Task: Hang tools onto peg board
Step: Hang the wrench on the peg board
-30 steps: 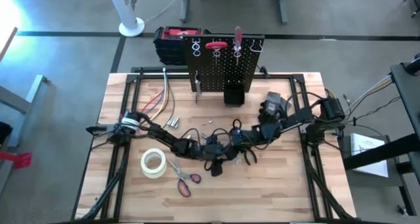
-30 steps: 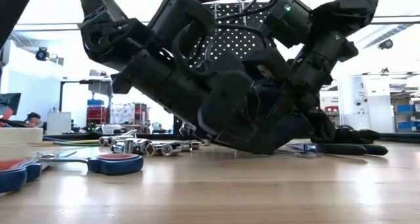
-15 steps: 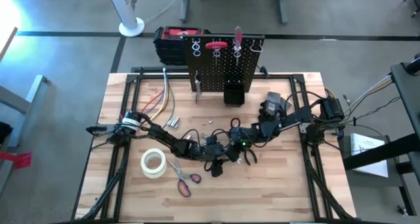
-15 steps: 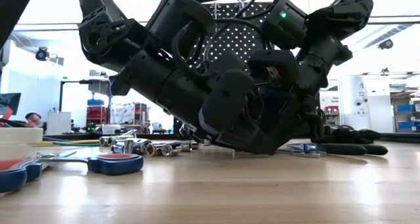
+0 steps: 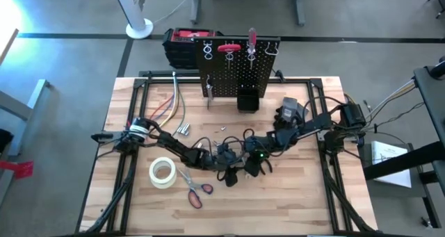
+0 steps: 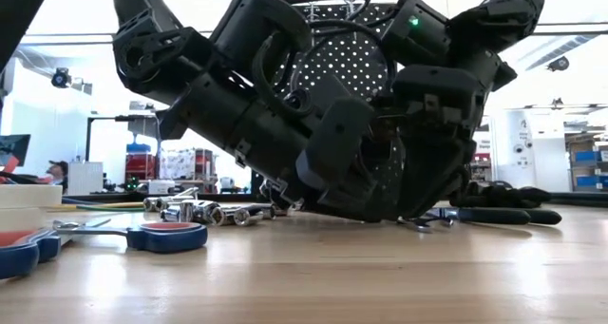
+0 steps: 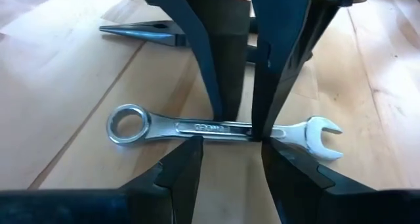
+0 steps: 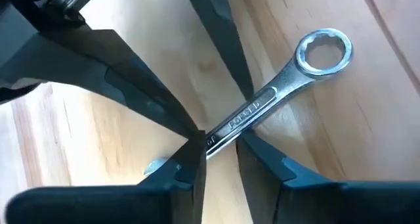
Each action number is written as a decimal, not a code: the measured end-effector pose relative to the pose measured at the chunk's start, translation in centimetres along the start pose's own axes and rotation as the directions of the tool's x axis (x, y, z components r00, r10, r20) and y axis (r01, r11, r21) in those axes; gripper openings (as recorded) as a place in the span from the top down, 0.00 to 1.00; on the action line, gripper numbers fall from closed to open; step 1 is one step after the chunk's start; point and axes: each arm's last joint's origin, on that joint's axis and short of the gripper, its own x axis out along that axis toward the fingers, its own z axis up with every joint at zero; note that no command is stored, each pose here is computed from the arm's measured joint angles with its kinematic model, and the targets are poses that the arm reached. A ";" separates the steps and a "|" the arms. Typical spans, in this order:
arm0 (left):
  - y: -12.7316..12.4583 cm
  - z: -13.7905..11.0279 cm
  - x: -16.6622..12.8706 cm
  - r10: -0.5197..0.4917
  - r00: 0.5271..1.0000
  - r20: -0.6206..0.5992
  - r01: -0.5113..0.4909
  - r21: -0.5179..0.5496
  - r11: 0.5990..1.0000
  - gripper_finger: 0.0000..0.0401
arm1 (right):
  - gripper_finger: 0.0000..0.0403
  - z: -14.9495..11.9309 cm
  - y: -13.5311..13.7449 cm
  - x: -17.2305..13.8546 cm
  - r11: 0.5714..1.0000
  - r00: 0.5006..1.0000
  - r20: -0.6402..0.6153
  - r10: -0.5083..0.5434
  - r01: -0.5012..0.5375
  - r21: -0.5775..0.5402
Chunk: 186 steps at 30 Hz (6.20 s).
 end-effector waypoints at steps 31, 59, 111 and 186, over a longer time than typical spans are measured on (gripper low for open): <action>-0.5 0.3 0.0 -0.003 1.000 0.008 0.003 0.026 1.000 0.62 | 0.69 0.9 -0.6 -0.2 0.943 0.981 0.152 -0.118 0.063 0.327; -0.9 0.5 -0.9 -0.012 1.000 0.027 0.014 -0.061 0.998 0.61 | 0.93 1.3 0.5 -1.5 0.986 0.934 0.314 -0.168 0.158 0.060; -4.1 6.7 -9.7 -0.168 0.853 0.494 0.130 0.109 0.985 0.62 | 1.00 -3.1 11.9 -8.9 0.881 0.466 0.884 0.047 0.397 -0.257; 16.9 5.6 -12.9 0.238 0.824 0.513 -0.007 -0.412 0.911 1.00 | 1.00 -4.9 10.9 -8.6 0.940 0.497 0.856 -0.141 0.340 -0.042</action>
